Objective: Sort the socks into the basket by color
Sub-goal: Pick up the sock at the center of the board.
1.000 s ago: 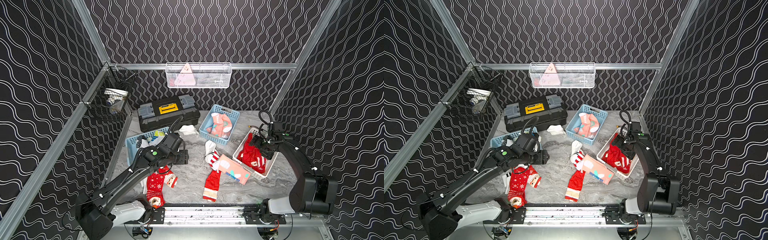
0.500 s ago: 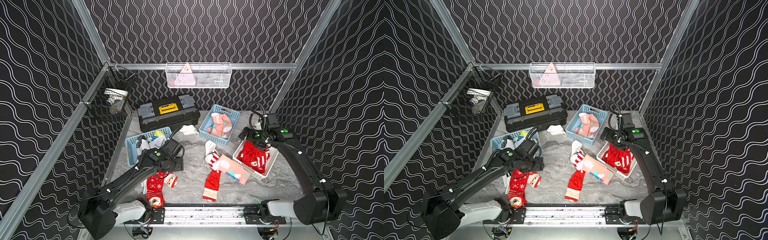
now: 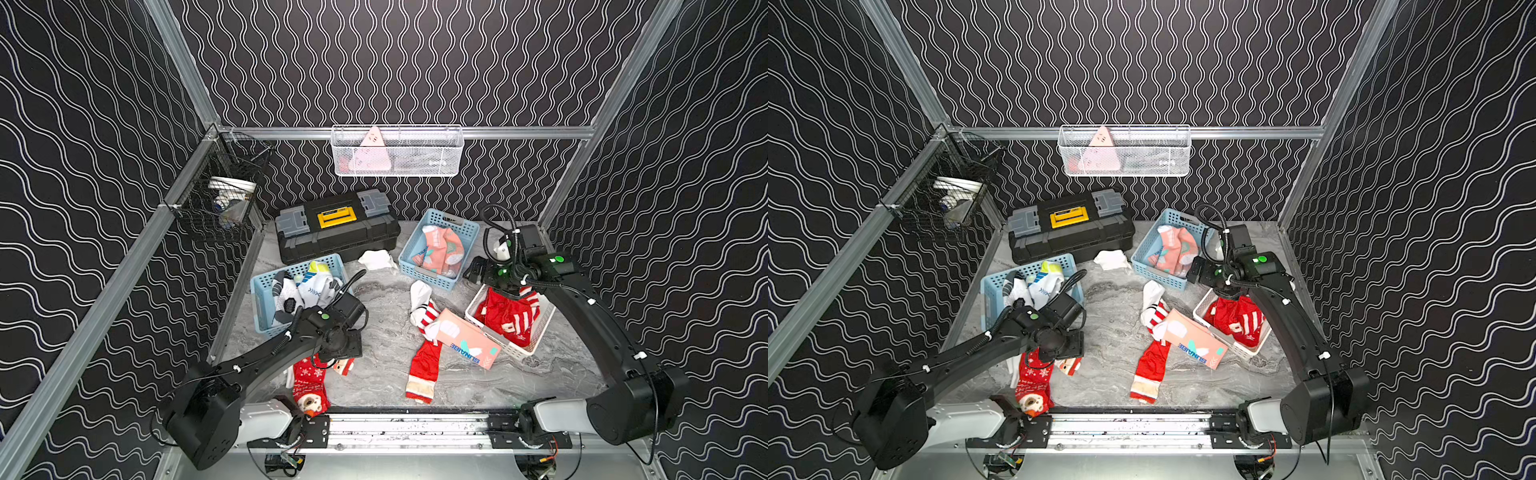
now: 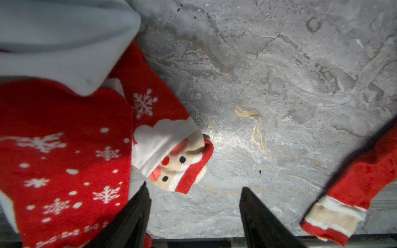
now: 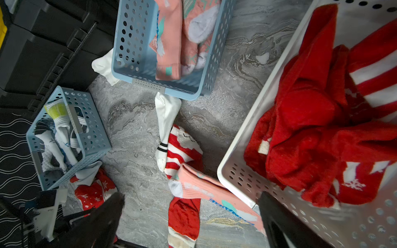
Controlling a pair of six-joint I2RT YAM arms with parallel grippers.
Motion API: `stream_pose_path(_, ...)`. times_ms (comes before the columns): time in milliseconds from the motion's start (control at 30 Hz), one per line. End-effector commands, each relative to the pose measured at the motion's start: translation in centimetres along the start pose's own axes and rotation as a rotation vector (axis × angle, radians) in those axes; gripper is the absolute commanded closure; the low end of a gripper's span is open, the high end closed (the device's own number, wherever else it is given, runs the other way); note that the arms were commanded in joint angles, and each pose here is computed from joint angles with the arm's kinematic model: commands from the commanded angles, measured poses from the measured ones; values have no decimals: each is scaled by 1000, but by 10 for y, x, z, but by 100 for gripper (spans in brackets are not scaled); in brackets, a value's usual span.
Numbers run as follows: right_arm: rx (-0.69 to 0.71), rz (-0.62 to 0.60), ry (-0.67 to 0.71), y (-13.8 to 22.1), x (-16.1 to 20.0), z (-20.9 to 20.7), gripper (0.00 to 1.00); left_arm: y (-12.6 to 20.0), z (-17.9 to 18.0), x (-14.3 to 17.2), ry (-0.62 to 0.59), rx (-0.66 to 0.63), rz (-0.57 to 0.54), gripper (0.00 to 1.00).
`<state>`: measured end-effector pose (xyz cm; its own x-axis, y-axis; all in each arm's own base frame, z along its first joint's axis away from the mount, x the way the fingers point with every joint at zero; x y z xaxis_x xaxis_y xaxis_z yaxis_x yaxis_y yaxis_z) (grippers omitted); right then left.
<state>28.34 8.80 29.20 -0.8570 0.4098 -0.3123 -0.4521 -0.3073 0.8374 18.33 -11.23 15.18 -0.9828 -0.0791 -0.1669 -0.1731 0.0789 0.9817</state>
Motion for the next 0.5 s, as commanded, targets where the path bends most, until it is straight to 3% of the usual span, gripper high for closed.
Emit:
stream_pose_path(0,-11,20,6,-1,2,1,0,-7,1,-1,24,-11,-4,30)
stream_pose_path(267,-29,36,10,-5,4,2,0,-30,2,-1,11,-35,14,33)
stream_pose_path(467,-40,40,24,-5,2,5,0,-47,-2,-6,-12,-45,19,40)
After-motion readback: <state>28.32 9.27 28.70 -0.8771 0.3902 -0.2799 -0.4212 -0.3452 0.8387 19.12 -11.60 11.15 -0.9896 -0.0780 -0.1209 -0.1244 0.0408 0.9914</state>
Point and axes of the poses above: each gripper's point midway between its finger pads, its own y axis back along the fingers, its own z axis along the line the jaws close on, x = y × z, the point moved 9 cm from there along y, back along the fingers, and after that the axes turned 8 degrees about -y, right-handed, at the moved point
